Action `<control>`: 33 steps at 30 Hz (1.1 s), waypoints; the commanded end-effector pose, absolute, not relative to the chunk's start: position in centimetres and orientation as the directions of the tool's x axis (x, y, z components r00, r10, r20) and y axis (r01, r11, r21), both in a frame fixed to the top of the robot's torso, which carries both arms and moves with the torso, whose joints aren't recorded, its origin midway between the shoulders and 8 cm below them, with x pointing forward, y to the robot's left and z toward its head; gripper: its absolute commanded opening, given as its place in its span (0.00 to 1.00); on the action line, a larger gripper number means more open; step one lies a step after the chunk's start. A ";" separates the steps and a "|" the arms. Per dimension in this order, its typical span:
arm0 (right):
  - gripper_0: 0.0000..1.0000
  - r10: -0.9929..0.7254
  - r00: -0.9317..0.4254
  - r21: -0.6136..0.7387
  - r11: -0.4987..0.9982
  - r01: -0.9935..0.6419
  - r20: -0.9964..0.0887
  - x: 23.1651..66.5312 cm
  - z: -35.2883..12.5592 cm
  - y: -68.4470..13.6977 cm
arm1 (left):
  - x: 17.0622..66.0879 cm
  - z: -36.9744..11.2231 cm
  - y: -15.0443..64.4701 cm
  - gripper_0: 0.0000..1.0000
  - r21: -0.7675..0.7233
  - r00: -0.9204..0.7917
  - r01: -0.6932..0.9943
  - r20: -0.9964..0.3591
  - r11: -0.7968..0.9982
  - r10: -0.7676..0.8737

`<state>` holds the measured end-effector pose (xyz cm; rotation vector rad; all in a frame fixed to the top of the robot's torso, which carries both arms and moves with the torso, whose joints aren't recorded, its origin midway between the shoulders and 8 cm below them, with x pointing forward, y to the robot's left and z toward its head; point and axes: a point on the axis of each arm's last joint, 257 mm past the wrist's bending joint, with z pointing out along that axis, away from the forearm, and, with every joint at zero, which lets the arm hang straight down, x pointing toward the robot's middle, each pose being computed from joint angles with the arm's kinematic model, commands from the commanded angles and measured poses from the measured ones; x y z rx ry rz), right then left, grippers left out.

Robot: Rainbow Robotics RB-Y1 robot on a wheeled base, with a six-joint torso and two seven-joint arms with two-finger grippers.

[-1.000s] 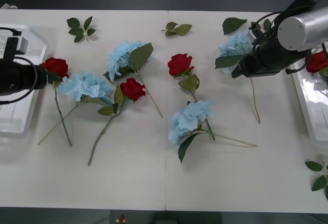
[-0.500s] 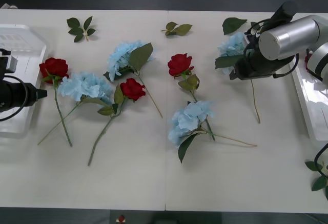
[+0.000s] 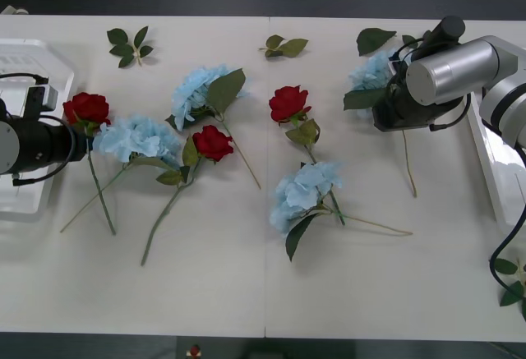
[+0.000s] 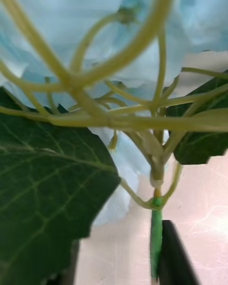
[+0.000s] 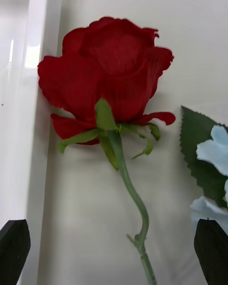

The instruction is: Put the red flowers into the right box and the blue flowers into the left box

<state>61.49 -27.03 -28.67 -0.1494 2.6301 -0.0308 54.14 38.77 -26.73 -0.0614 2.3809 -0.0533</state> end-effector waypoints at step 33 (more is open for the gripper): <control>0.00 -0.349 -0.441 0.231 0.505 -0.831 -0.827 53.1 -4.9 -13.8 | 57.0 -28.9 37.1 0.83 -0.050 -0.699 -0.075 -0.710 0.996 -0.089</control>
